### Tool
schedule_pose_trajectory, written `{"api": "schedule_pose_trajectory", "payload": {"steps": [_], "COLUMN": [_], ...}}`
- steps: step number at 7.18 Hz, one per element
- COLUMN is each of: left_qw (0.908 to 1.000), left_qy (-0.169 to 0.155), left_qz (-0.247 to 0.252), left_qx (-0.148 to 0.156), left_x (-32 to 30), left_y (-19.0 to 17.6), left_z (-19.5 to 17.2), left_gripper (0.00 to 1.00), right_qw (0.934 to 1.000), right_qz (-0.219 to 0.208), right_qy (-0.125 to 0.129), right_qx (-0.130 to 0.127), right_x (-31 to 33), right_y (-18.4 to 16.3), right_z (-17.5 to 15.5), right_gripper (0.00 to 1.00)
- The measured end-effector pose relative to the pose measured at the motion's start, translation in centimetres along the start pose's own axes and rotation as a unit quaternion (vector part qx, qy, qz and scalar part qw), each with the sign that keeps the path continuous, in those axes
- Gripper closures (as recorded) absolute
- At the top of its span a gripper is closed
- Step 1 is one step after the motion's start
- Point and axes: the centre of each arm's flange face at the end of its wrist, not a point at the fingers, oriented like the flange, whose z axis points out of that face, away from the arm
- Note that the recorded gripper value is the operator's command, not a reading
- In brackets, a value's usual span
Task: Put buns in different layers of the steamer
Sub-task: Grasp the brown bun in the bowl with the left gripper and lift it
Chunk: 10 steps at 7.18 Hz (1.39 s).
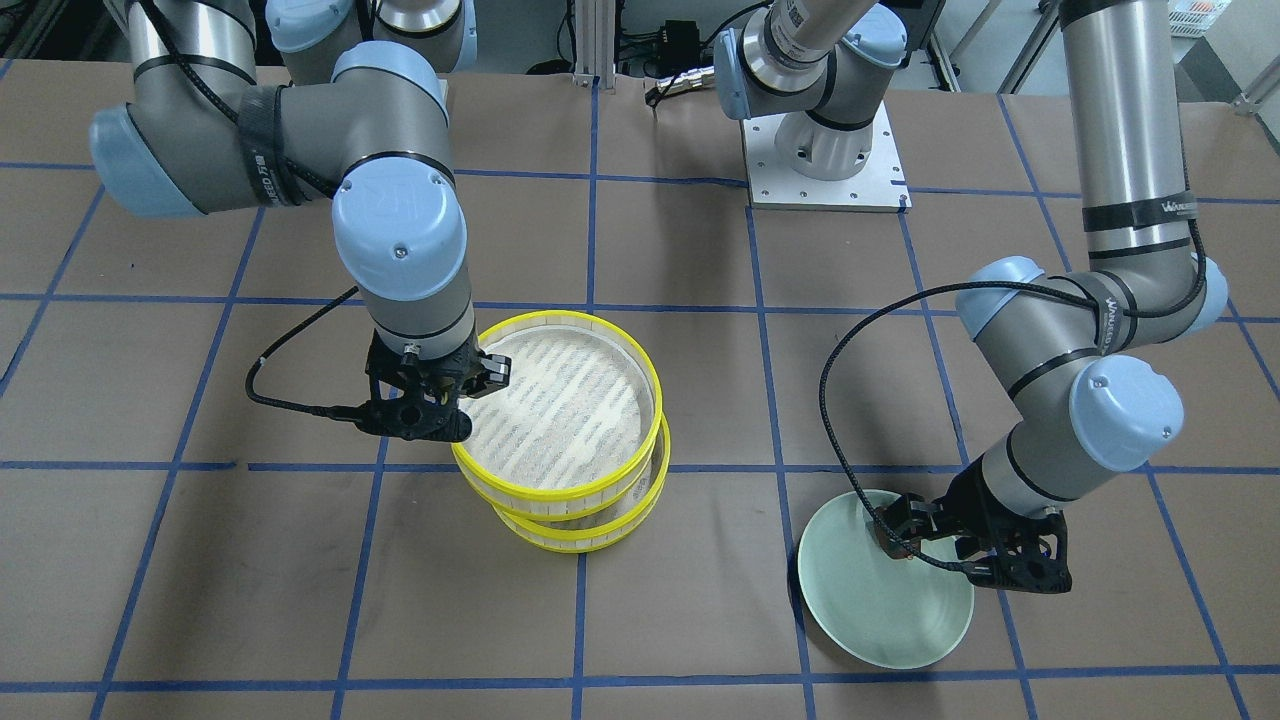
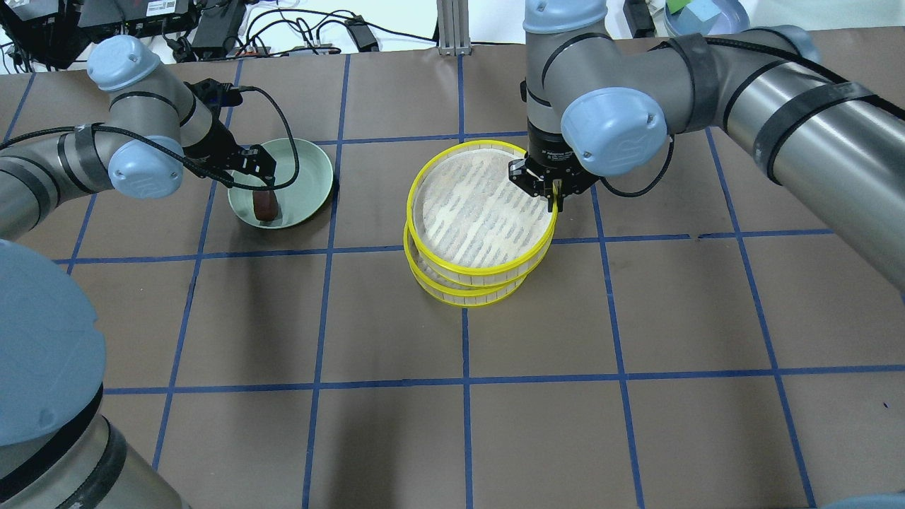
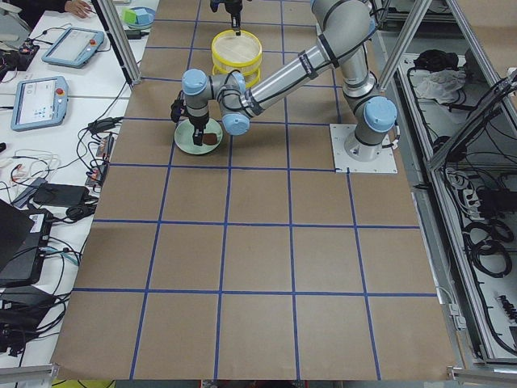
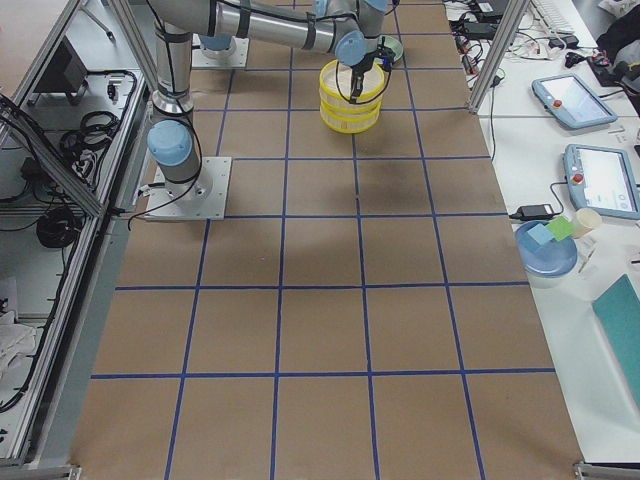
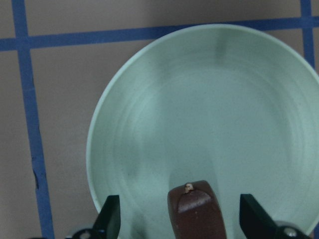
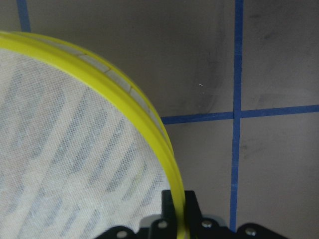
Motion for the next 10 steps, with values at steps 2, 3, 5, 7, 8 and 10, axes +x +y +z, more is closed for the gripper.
{"api": "schedule_pose_trajectory", "payload": {"steps": [2,3,5,7,8,10], "left_qw": [0.9998,0.9996,0.9994,0.9994,0.9993,0.9995], "left_qy": [0.018,0.026,0.03,0.029,0.03,0.027], "left_qz": [-0.006,-0.009,-0.004,-0.001,-0.002,-0.001], "left_qx": [-0.004,-0.008,-0.015,-0.021,-0.022,-0.013], "left_x": [0.2,0.4,0.5,0.5,0.5,0.7], "left_y": [-0.1,-0.1,0.0,0.2,0.3,0.0], "left_z": [1.2,1.8,2.5,2.7,2.5,0.7], "left_gripper": [0.16,0.32,0.95,1.0,1.0,1.0], "right_qw": [1.0,0.9999,0.9999,0.9999,0.9999,0.9999], "right_qz": [-0.004,-0.006,-0.01,-0.011,-0.011,-0.011], "right_qy": [0.003,0.005,0.007,0.006,0.005,0.005], "right_qx": [-0.004,-0.008,-0.009,-0.002,0.002,0.003], "right_x": [-1.2,-1.4,-1.4,-1.5,-1.6,-1.8], "right_y": [0.2,0.2,0.1,-0.1,-0.4,-0.8], "right_z": [1.0,1.5,1.9,1.9,2.1,2.8], "right_gripper": [1.0,1.0,1.0,1.0,1.0,1.0]}}
